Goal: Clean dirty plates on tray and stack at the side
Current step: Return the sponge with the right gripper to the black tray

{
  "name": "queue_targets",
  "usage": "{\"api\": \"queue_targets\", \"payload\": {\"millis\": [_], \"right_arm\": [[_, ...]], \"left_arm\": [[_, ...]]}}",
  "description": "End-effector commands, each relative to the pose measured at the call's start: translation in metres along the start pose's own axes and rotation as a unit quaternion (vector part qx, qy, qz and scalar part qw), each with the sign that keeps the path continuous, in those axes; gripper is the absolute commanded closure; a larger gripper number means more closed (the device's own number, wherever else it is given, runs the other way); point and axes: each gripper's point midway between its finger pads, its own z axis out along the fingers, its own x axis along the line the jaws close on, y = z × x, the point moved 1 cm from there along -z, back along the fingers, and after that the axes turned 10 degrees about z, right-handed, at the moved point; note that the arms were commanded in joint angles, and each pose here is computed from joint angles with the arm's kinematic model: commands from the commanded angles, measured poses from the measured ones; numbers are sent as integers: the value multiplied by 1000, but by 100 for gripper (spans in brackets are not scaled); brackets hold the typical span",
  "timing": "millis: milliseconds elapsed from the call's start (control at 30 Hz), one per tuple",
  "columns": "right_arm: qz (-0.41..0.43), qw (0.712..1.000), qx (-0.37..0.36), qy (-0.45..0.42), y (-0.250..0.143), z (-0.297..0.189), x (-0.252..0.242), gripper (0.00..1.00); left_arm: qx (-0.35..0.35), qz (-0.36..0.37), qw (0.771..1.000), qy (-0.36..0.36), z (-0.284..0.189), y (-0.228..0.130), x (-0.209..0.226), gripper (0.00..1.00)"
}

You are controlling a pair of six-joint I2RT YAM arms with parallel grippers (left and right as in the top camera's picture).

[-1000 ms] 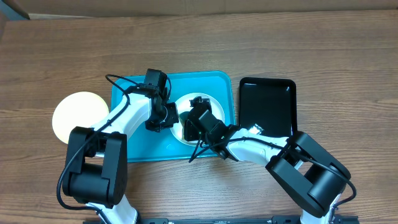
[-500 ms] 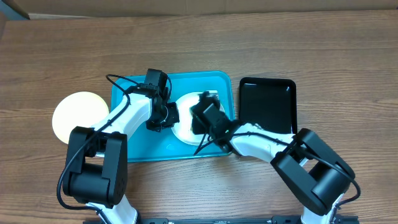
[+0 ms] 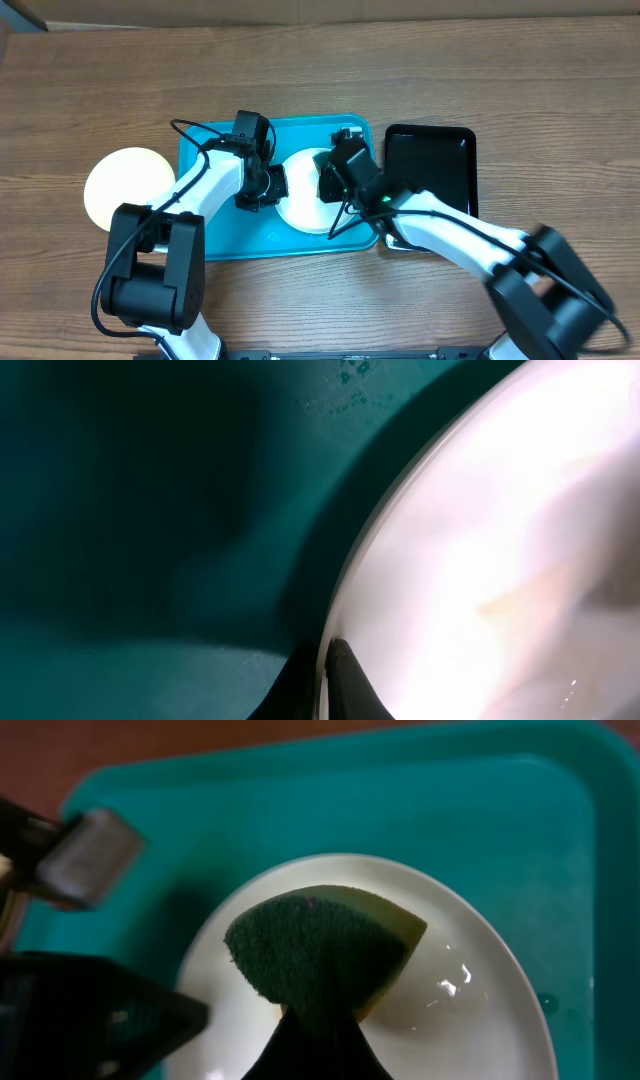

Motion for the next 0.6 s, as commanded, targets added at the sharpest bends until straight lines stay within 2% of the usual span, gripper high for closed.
{"api": "queue_targets", "payload": {"millis": [0,133,233,400,467,567], "right_arm": [[0,997,-50,56,44,-54,35,96],[24,999,-48,8,56,-80,0,96],[55,997,-29,-55,59,-86,-46,96],[120,980,17,-158,51,-96,-125,96],[133,974,31,-183,48,-99,-146,96],[138,967,49,-207,40,-97,-169,96]], "left_arm": [[34,-7,999,39,16,-19,16,96],[34,-7,999,38,16,-19,16,96],[33,-7,999,38,16,-19,16,96],[34,-7,999,38,16,-19,16,96],[34,-7,999,38,16,-19,16,93],[31,-6,999,38,16,-18,15,96]]}}
